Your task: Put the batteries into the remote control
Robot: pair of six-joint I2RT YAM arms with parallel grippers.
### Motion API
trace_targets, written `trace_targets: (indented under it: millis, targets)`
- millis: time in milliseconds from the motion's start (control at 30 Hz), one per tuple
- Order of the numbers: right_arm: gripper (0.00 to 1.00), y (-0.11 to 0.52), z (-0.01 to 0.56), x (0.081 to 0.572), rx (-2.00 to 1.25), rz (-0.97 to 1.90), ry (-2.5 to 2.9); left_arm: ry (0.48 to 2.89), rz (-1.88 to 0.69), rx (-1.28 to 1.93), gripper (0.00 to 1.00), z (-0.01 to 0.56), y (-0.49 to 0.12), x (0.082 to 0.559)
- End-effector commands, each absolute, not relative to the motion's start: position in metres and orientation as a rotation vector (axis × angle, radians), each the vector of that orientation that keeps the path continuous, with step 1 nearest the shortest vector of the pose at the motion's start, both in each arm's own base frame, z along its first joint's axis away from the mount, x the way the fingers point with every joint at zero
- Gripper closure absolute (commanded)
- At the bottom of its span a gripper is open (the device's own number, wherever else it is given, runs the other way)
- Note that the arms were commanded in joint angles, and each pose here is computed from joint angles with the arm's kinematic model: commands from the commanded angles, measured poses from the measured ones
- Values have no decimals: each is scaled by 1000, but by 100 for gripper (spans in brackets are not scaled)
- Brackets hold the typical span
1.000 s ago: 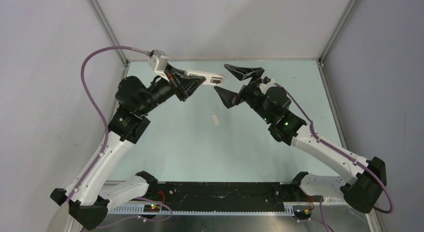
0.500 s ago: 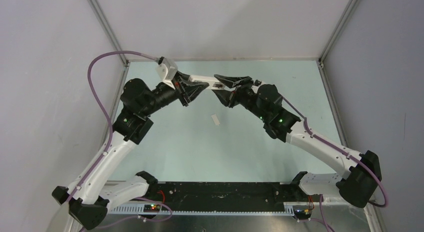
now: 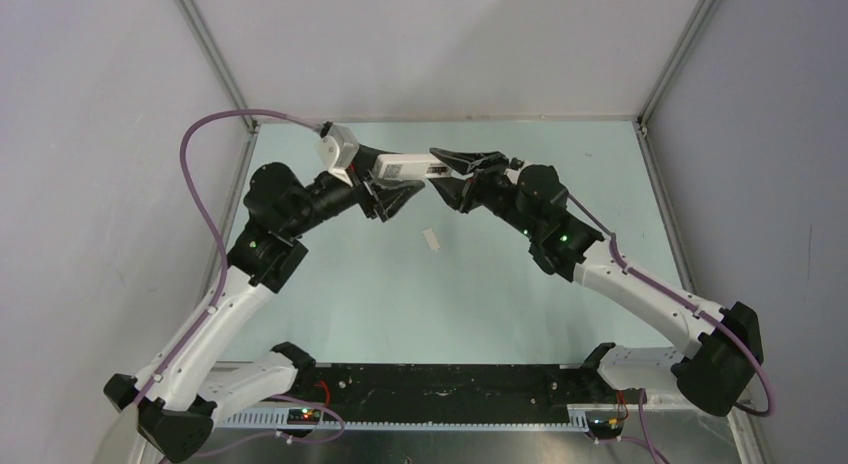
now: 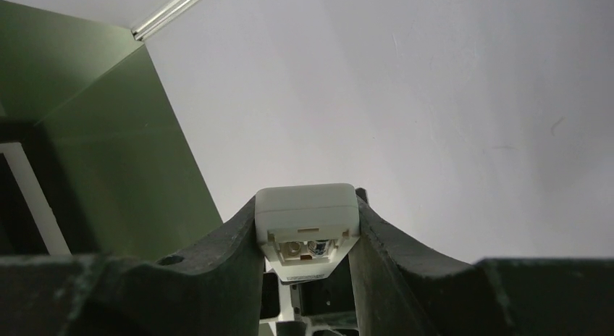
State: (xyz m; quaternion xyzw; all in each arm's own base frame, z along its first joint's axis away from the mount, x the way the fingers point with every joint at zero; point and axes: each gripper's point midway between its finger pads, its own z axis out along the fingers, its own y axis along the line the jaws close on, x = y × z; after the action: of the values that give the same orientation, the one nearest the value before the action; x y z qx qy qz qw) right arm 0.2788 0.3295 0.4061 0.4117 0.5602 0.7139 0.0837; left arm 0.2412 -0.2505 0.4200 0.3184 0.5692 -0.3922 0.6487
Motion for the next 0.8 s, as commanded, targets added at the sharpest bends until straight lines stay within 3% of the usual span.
trace_targets:
  millis: [0, 100, 200, 500, 767]
  targets:
    - [85, 305, 449, 282, 1224, 2184, 1528, 1290, -892, 715, 24, 417, -247, 235]
    - [88, 290, 456, 291, 1252, 2173, 1457, 1322, -911, 705, 8, 406, -248, 234]
    - [90, 279, 458, 298, 1268, 2155, 1426, 1336, -919, 692, 1, 401, -246, 232]
    - [91, 239, 423, 312, 1038, 1766, 1555, 1387, -912, 646, 0, 405, -234, 223]
    - [99, 216, 374, 298, 354, 1328, 1822, 1474, -1167, 756, 0, 400, -260, 197]
